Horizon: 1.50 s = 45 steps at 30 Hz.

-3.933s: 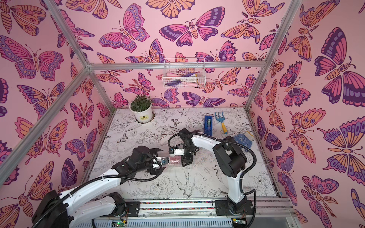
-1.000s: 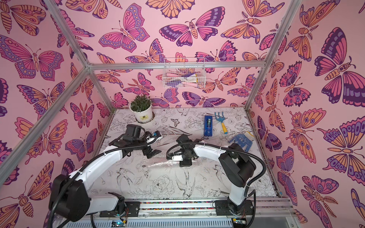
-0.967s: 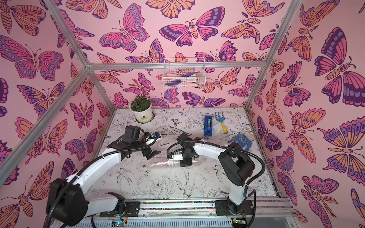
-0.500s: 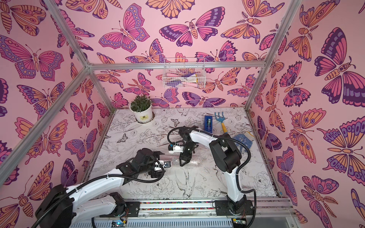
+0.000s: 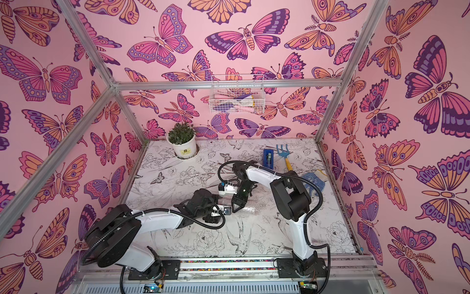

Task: Wrap wine bottles in bubble wrap
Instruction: Wrap the wine bottle in bubble wrap.

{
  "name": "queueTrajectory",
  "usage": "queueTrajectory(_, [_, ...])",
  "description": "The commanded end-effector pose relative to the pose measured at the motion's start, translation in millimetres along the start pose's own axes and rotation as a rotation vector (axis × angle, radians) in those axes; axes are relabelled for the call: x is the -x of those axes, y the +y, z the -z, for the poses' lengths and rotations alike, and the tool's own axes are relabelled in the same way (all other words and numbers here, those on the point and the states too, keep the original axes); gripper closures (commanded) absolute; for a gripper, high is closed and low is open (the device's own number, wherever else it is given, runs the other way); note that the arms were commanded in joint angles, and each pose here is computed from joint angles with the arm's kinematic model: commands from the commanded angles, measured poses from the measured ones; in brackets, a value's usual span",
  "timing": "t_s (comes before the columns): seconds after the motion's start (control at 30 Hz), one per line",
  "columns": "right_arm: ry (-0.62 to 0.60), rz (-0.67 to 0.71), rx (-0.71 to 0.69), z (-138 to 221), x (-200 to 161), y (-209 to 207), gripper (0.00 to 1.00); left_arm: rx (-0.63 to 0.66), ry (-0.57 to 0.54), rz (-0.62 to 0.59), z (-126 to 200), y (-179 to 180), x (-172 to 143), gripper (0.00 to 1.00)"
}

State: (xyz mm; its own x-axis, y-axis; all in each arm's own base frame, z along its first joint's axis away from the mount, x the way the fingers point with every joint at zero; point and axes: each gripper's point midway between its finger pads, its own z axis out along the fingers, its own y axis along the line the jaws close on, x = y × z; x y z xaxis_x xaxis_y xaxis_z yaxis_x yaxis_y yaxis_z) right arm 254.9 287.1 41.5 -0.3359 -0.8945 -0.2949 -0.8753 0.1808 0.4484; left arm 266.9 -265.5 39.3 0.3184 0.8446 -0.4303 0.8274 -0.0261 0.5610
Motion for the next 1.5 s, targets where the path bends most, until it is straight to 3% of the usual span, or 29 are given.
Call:
queueTrajectory(0.0, [-0.102, 0.0, -0.016, 17, 19, 4, 0.47, 0.002, 0.003, -0.013, -8, 3, 2, 0.31])
queueTrajectory(0.13, [-0.184, -0.009, -0.106, 36, 27, -5, 0.33, -0.05, 0.05, -0.005, -12, -11, -10, 0.5])
queueTrajectory(0.23, [-0.259, -0.019, -0.188, 57, 30, -10, 0.23, -0.08, 0.067, 0.016, -11, -19, -15, 0.57])
queueTrajectory(0.27, [-0.29, -0.021, -0.218, 66, 30, -12, 0.16, -0.089, 0.07, 0.022, -11, -21, -15, 0.59])
queueTrajectory(0.3, [-0.319, -0.023, -0.251, 74, 31, -13, 0.01, -0.097, 0.075, 0.026, -10, -22, -16, 0.6])
queueTrajectory(0.47, [-0.451, 0.026, -0.582, 121, 21, -24, 0.01, -0.187, 0.111, 0.08, 0, -26, -19, 0.63])
queueTrajectory(0.6, [-0.534, 0.119, -0.779, 143, 6, -16, 0.01, -0.334, 0.124, 0.228, 17, -26, -18, 0.65])
queueTrajectory(0.7, [-0.547, 0.243, -0.812, 137, -2, 6, 0.01, -0.454, 0.123, 0.356, 31, -24, -18, 0.67])
queueTrajectory(0.83, [-0.421, 0.535, -0.906, 96, -7, 35, 0.01, -0.584, 0.143, 0.458, 39, -24, -23, 0.71])
queueTrajectory(0.9, [-0.408, 0.612, -0.933, 83, -2, 41, 0.01, -0.657, 0.155, 0.499, 41, -24, -22, 0.71])
queueTrajectory(1.1, [-0.407, 0.73, -0.956, 57, 25, 34, 0.01, -0.876, 0.211, 0.574, 39, -31, -16, 0.7])
queueTrajectory(1.27, [-0.367, 0.793, -0.932, 39, 40, 24, 0.01, -0.909, 0.199, 0.574, 31, -29, -14, 0.69])
queueTrajectory(1.47, [-0.266, 0.771, -0.912, 25, 40, 6, 0.0, -0.95, 0.177, 0.581, 24, -30, -10, 0.66])
